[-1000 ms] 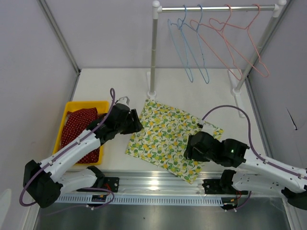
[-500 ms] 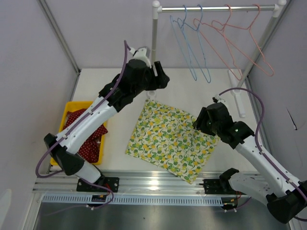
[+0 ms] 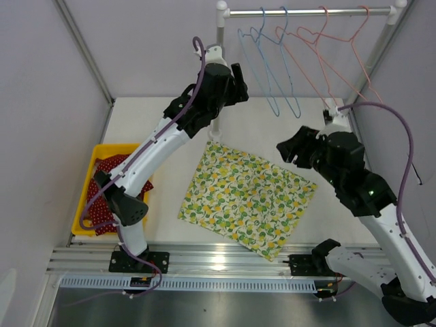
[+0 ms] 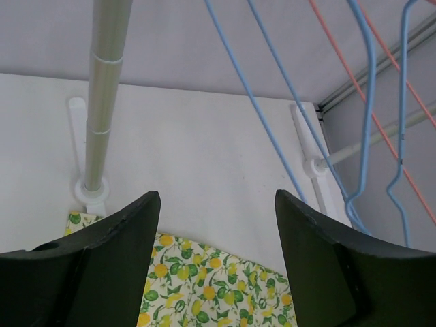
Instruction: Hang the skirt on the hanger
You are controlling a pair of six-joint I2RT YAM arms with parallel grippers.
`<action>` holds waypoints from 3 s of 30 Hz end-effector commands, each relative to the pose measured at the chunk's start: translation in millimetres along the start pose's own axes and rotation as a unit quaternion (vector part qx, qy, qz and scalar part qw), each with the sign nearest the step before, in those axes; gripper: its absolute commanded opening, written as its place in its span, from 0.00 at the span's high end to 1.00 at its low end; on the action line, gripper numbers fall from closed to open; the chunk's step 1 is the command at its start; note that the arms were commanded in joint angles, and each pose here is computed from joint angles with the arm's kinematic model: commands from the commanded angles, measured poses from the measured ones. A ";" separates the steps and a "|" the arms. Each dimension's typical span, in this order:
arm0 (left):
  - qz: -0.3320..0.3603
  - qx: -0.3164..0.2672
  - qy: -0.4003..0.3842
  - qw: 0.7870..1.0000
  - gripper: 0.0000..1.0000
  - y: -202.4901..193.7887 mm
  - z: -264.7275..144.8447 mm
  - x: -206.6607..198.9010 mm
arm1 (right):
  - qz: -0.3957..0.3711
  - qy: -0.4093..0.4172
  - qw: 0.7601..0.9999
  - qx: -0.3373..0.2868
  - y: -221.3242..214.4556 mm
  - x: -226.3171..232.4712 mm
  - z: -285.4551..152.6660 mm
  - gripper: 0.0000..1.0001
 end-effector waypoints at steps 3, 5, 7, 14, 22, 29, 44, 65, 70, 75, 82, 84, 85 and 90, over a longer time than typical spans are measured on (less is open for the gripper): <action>0.008 -0.011 0.017 1.000 0.27 6.4 -14.0 18.6 | -0.082 0.046 0.983 -0.160 117.4 48.7 9.4 0.37; 0.005 -0.005 0.015 1.000 0.28 1.4 -15.4 24.1 | -0.108 0.058 0.974 -0.190 155.7 63.3 30.5 0.37; 0.003 -0.003 0.016 1.000 0.28 -0.9 -22.1 31.1 | -0.114 0.079 0.963 -0.231 197.1 78.3 31.1 0.37; 0.007 0.020 0.017 1.000 0.28 -23.2 -39.1 57.1 | -0.155 0.075 0.952 -0.251 242.0 93.5 105.4 0.37; 0.013 0.041 0.012 0.999 0.28 -45.8 -67.7 81.9 | -0.177 0.047 0.950 -0.254 248.2 87.3 171.1 0.37; 0.019 0.040 0.005 0.999 0.28 -46.1 -87.7 93.4 | -0.193 0.011 0.946 -0.260 248.4 73.9 196.2 0.40; 0.024 0.037 0.007 0.999 0.28 -45.3 -106.8 108.7 | -0.215 -0.003 0.937 -0.277 252.6 65.3 215.5 0.87; 0.024 0.041 -0.004 0.999 0.29 -45.1 -111.2 121.7 | -0.215 -0.004 0.950 -0.225 236.3 60.0 159.3 1.00; 0.026 0.050 -0.019 0.998 0.30 -46.4 -108.7 116.0 | -0.195 0.029 0.958 -0.206 206.1 57.5 135.1 1.00; 0.027 0.062 -0.032 0.997 0.31 -51.4 -106.6 111.7 | -0.167 0.049 0.971 -0.164 172.9 54.2 109.9 1.00; 0.026 0.093 -0.056 0.994 0.33 -66.6 -112.1 109.0 | -0.102 0.107 0.984 -0.098 98.1 48.0 68.8 1.00; 0.023 0.111 -0.063 0.992 0.34 -78.4 -114.4 111.5 | -0.067 0.140 0.985 -0.078 66.4 51.0 58.5 1.00; 0.015 0.111 -0.068 0.991 0.34 -78.6 -118.7 110.5 | -0.062 0.163 0.983 -0.065 48.3 61.8 54.9 1.00; -0.001 0.150 -0.083 0.985 0.35 -110.5 -130.1 116.5 | -0.037 0.227 0.973 -0.033 -45.1 98.7 47.7 1.00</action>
Point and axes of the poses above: each gripper's point midway between its finger pads, its own z axis out along the fingers, its own x axis along the line the jaws close on, y = z × x, the point moved 2 cm from there along -z, back along the fingers, and after that the axes turned 5 degrees about -z, right-handed, at the moved point
